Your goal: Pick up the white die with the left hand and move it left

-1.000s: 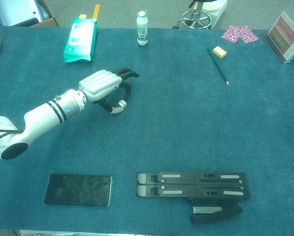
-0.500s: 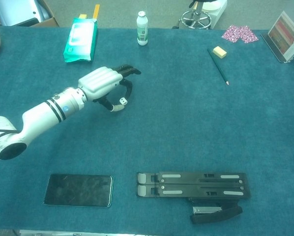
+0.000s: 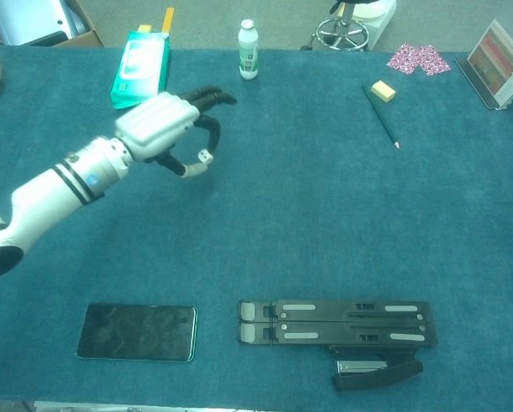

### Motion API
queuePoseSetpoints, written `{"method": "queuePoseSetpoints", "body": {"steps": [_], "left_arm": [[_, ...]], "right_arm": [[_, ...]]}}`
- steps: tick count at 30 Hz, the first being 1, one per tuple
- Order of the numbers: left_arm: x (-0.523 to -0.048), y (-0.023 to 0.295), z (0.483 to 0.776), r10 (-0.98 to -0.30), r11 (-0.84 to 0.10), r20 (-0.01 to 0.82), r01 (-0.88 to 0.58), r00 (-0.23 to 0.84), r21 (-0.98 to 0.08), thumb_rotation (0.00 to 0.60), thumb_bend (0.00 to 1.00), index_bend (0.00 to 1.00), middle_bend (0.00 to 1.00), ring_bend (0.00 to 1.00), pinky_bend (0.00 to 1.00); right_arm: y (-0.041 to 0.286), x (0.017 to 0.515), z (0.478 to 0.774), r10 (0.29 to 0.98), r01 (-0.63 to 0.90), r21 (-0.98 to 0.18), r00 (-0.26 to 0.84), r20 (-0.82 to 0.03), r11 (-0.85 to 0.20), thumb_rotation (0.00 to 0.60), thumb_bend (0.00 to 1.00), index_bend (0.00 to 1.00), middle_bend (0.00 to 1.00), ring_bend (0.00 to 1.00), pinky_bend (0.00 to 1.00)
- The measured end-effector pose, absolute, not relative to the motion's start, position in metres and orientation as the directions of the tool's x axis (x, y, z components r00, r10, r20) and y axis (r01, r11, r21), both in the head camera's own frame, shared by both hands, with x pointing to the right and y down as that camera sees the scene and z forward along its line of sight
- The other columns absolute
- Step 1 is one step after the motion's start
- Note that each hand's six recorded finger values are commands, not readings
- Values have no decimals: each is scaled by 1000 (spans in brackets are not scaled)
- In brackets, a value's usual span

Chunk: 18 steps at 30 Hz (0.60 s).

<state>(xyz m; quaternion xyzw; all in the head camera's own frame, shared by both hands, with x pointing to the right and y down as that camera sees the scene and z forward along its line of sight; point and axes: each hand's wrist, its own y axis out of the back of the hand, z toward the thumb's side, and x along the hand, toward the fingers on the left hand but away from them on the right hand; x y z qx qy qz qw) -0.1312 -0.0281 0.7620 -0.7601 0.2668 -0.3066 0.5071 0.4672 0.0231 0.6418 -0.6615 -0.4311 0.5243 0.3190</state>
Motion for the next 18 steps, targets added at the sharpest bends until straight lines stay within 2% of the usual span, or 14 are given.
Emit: {"method": "queuePoseSetpoints", "body": {"steps": [7, 14, 18], "left_arm": [[-160, -33, 727, -760, -267, 127, -127, 637, -955, 600, 272, 544, 108, 21, 223], [-210, -27, 690, -836, -185, 49, -196, 547, -963, 600, 272, 546, 115, 21, 229], [-233, -15, 687, -866, -176, 48, -212, 497, -961, 600, 272, 547, 117, 21, 229]], "right_arm": [[23, 464, 645, 902, 242, -870, 84, -423, -431, 600, 0, 397, 306, 261, 305], [23, 460, 649, 898, 247, -863, 94, -431, -440, 600, 0, 397, 307, 261, 305], [23, 458, 652, 895, 247, -860, 96, -436, -446, 600, 0, 397, 307, 261, 306]]}}
